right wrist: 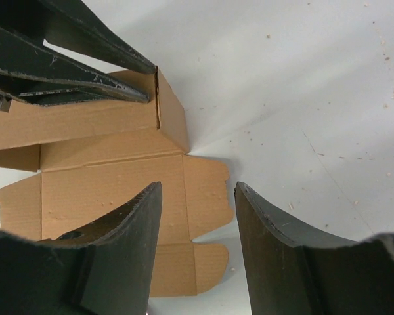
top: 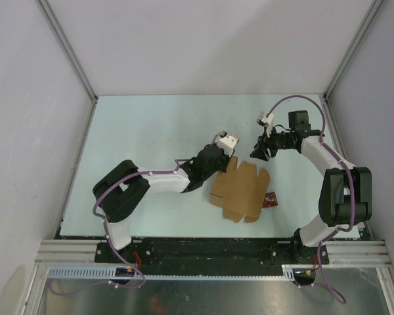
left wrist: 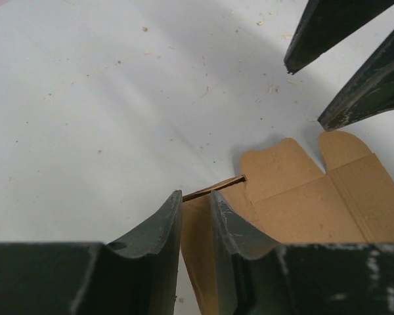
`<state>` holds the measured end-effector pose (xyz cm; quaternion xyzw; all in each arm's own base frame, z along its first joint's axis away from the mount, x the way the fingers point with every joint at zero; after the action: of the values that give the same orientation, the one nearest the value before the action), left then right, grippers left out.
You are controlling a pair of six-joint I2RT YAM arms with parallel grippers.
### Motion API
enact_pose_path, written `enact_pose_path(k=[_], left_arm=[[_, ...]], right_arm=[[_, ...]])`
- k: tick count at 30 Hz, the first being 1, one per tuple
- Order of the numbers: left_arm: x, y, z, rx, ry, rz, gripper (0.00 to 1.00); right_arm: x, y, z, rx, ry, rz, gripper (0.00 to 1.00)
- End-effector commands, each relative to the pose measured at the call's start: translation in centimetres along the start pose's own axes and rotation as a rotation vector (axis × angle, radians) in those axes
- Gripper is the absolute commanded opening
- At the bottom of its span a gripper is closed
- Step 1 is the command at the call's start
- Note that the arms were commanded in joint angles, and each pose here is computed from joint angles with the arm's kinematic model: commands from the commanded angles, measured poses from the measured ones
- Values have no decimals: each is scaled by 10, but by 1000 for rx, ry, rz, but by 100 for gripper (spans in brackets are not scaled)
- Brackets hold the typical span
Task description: Fold the paper box
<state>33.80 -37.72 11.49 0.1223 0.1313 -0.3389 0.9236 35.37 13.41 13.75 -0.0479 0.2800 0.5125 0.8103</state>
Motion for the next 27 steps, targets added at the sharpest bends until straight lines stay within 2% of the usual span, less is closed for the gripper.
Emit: enact_pose_path(k=[1,16,21,27], left_arm=[[6,-13,-2,24,9,-40,29],[9,-21,-29,62,78,-27,28],[3,-16,-25,63,73,-5,27],[-14,-7,0,50,18,10,27]], right_arm=[[-10,4,22,-48,-46,9,53],[-10,4,21,-47,-49,12,53],[-10,5,23,-46,-53,13,53],[-10,6,25,-40,-61,17,54]])
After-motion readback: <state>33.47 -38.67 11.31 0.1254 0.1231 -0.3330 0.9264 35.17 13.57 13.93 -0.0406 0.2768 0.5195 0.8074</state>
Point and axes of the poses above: each gripper's point midway between its finger pads, its own x axis out along the fingers, its own y axis along the line the jaws close on, z = x × y, the point moved 1 cm from there along -x, back along the fingers, and after that the axes turned 6 degrees about x, right-handed, at the moved point
